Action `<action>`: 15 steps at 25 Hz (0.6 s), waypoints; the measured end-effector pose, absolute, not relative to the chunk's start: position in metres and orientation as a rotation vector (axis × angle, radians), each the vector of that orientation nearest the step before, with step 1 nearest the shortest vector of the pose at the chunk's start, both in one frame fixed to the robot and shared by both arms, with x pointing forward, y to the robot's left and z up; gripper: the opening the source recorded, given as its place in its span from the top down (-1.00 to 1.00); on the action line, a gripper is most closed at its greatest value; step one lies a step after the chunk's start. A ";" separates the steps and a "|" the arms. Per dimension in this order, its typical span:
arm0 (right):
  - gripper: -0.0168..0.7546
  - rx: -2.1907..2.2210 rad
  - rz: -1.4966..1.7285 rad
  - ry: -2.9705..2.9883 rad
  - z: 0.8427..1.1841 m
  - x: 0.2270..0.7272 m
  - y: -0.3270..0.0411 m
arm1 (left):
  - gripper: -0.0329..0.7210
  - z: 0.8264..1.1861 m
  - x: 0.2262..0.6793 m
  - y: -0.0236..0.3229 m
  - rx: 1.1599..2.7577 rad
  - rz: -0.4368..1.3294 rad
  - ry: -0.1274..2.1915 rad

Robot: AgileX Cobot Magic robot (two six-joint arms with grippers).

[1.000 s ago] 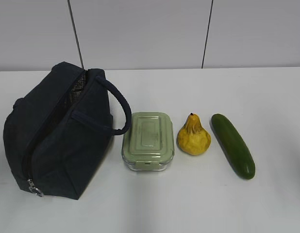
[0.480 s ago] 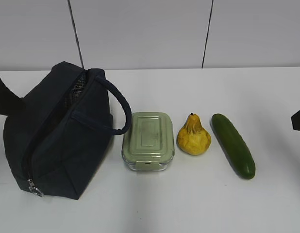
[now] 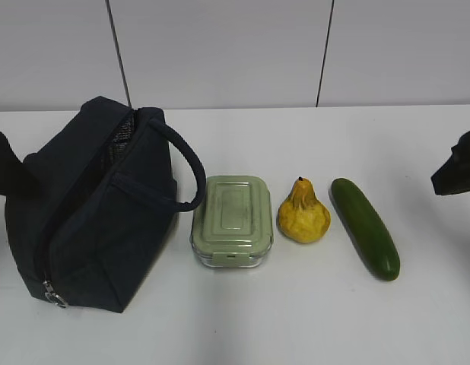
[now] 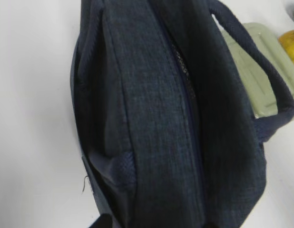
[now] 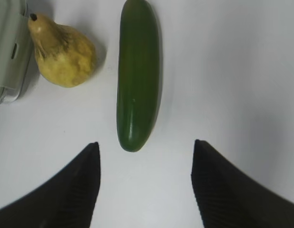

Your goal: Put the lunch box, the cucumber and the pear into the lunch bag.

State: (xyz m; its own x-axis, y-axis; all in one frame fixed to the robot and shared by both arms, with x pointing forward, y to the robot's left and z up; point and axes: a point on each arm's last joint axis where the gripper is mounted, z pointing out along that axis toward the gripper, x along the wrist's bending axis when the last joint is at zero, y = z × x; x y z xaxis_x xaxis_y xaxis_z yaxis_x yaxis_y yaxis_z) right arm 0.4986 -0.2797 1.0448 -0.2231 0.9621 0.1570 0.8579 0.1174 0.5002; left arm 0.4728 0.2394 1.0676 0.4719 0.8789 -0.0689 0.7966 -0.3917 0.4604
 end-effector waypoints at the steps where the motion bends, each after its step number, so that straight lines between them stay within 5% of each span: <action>1: -0.26 1.818 0.750 2.186 1.044 0.502 -0.279 | -0.02 1.064 0.475 0.239 2.297 0.243 1.406; 9: -0.26 1.816 0.787 2.210 1.040 0.519 -0.276 | 0.01 1.042 0.494 0.236 2.313 0.201 1.447; 15: -0.26 1.846 0.795 2.247 1.026 0.530 -0.274 | 0.87 1.039 0.500 0.234 2.289 0.211 1.452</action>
State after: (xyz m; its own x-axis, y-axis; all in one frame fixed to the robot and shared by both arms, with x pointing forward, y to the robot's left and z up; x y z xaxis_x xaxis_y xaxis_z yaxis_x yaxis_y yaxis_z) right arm 0.5301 -0.2741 1.0260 -0.2452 0.9424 0.2274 0.8758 0.1148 0.4687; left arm 0.4995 0.2344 1.0386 0.4430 0.8915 -0.0944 0.8278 -0.3664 0.4249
